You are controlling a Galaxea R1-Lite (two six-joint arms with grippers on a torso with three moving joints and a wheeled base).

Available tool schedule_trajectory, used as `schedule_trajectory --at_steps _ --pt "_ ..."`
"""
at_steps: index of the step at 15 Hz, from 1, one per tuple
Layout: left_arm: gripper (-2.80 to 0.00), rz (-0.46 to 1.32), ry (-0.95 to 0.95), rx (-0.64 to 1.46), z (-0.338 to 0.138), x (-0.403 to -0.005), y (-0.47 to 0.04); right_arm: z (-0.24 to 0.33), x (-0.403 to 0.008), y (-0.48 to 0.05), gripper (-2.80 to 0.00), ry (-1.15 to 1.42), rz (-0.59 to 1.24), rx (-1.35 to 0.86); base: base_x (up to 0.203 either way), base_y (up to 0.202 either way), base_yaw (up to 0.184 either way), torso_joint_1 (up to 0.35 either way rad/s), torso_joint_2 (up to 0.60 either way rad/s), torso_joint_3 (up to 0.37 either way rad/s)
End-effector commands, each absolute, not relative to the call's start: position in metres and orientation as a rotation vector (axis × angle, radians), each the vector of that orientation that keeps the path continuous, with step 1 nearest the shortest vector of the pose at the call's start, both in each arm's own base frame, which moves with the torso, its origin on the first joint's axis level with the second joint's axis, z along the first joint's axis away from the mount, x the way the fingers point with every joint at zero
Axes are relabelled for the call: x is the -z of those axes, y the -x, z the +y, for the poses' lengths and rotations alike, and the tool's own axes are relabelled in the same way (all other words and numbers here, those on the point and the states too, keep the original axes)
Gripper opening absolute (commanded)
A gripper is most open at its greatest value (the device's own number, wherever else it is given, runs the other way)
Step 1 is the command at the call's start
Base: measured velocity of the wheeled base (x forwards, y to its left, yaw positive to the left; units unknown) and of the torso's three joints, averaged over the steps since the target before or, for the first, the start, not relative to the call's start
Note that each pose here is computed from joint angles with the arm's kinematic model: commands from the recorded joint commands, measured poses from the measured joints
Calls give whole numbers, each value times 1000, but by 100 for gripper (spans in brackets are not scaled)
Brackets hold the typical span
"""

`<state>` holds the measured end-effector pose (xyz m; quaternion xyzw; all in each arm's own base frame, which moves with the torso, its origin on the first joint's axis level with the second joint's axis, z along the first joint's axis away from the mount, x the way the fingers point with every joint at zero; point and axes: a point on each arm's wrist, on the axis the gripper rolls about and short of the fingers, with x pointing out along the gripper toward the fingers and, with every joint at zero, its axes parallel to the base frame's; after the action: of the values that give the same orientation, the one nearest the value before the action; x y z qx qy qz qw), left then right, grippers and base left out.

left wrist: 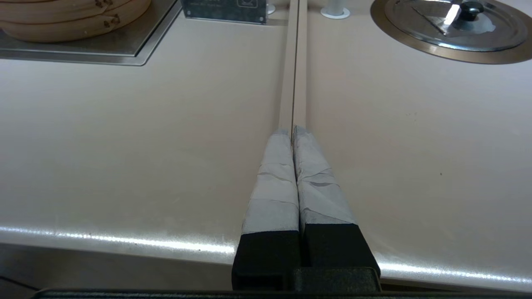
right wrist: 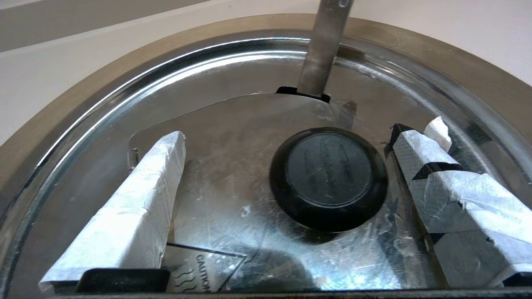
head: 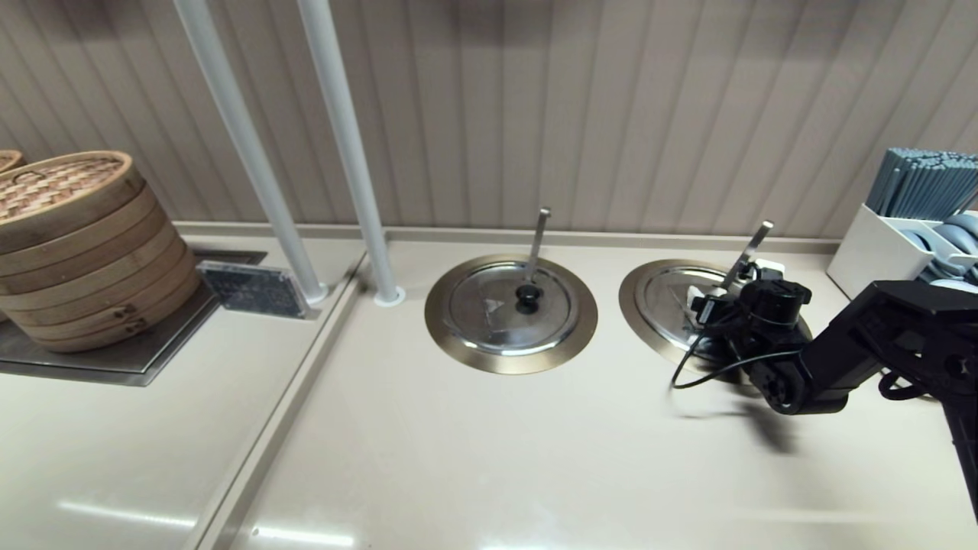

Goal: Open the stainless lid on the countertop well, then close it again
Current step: Open the lid

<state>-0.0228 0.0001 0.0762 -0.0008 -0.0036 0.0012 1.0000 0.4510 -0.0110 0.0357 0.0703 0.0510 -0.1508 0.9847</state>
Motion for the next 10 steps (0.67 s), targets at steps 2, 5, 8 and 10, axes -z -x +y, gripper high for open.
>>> schedule_trajectory --at_steps 2,5,8,10 --pt "-280 -8 2 -3 0 -76 23 -8 -37 -451 0 -143 93 297 0 0 0 0 0 0" --pt "-280 -8 2 -3 0 -76 23 -6 -42 -450 0 -149 84 294 0 0 0 0 0 0" --pt "-280 -8 2 -3 0 -76 23 -4 -49 -448 0 -158 70 290 0 0 0 0 0 0" --pt "-280 -8 2 -3 0 -76 23 0 -53 -446 0 -163 66 280 0 0 0 0 0 0"
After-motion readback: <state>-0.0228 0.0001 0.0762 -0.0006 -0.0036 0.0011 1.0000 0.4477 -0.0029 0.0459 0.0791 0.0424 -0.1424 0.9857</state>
